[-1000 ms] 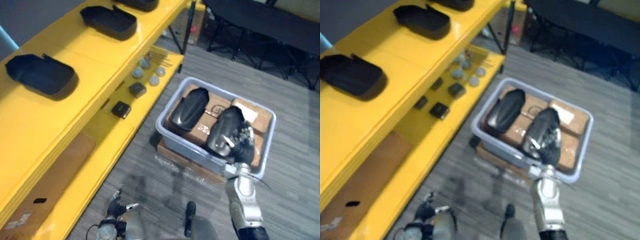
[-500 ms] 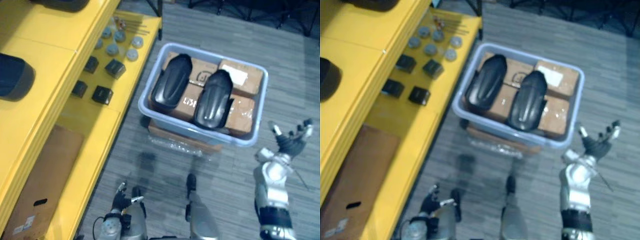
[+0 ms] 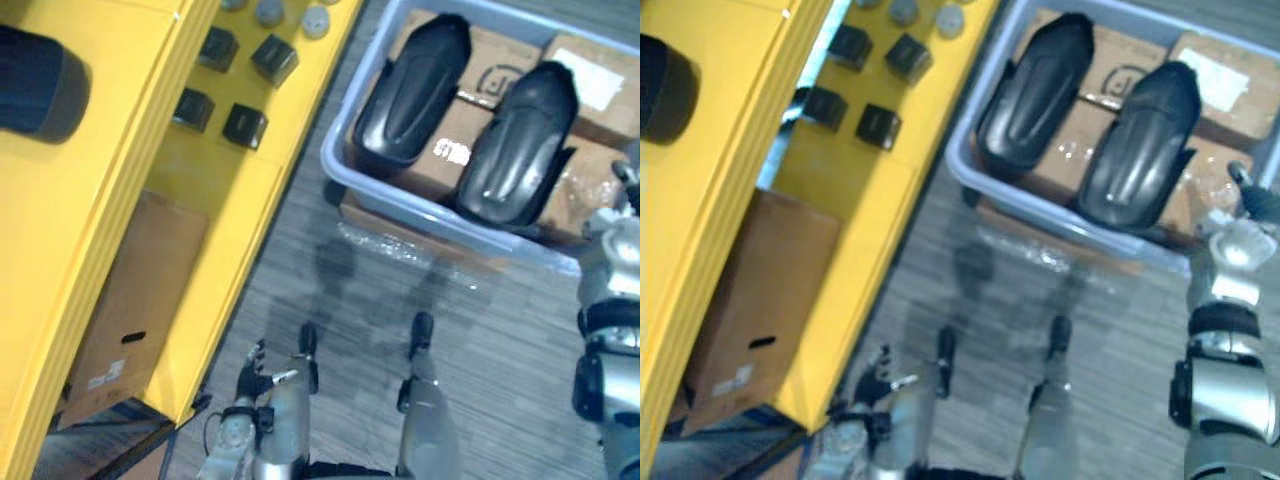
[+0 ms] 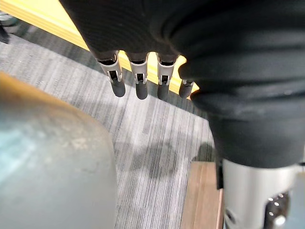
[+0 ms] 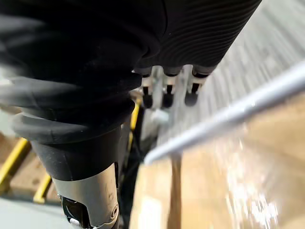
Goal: Walk over and take plastic housings, then place them on the shelf
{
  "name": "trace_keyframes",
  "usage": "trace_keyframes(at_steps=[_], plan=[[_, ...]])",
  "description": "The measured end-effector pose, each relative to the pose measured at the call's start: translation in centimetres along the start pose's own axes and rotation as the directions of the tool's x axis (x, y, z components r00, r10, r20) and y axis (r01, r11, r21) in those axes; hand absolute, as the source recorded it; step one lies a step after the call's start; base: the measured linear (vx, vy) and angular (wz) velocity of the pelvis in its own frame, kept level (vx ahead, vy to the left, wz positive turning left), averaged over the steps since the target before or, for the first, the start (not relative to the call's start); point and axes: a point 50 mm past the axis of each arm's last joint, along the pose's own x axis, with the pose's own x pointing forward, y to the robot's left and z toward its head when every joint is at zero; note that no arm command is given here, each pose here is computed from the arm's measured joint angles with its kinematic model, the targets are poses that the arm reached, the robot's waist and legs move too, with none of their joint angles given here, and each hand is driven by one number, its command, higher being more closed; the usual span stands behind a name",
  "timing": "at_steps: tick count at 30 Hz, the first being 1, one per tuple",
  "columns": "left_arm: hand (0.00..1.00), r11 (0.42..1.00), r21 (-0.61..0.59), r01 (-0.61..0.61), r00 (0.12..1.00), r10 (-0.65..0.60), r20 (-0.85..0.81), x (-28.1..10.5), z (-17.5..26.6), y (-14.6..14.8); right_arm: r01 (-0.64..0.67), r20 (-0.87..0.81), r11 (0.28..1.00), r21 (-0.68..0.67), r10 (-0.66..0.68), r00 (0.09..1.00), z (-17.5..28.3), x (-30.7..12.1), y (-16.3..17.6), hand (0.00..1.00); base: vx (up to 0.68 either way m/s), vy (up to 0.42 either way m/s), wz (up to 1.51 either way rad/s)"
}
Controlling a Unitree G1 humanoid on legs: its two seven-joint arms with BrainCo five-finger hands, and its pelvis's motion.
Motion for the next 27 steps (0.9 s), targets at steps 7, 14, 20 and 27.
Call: trace_keyframes(at_steps=[7, 14, 20, 27], plan=[[0.00, 0.999, -0.031, -0.019, 1.000, 0.019, 0.002, 0.4, 0.2, 0.0, -0.047, 0.090, 0.997, -0.066, 0.053, 0.994, 2.7, 0.3, 1.7, 0.00, -0.03, 0.022, 0.07], [0.00, 0.999, -0.033, -0.005, 1.000, 0.005, -0.006, 0.7, 0.4, -0.6, -0.035, -0.029, 0.989, -0.147, 0.031, 0.999, 0.9, 0.4, 1.2, 0.00, -0.05, 0.033, -0.01], [0.00, 0.998, -0.049, -0.031, 1.000, 0.030, -0.007, 0.7, 0.4, -0.5, -0.011, -0.094, 0.978, -0.206, -0.008, 0.996, 0.3, 0.9, 0.4, 0.00, -0.03, 0.015, -0.02], [0.00, 0.998, -0.062, -0.022, 1.000, 0.021, -0.010, 1.0, 0.5, -1.1, -0.064, -0.073, 0.765, -0.641, 0.023, 0.997, 1.1, 2.6, -2.3, 1.00, -0.06, 0.047, 0.05]])
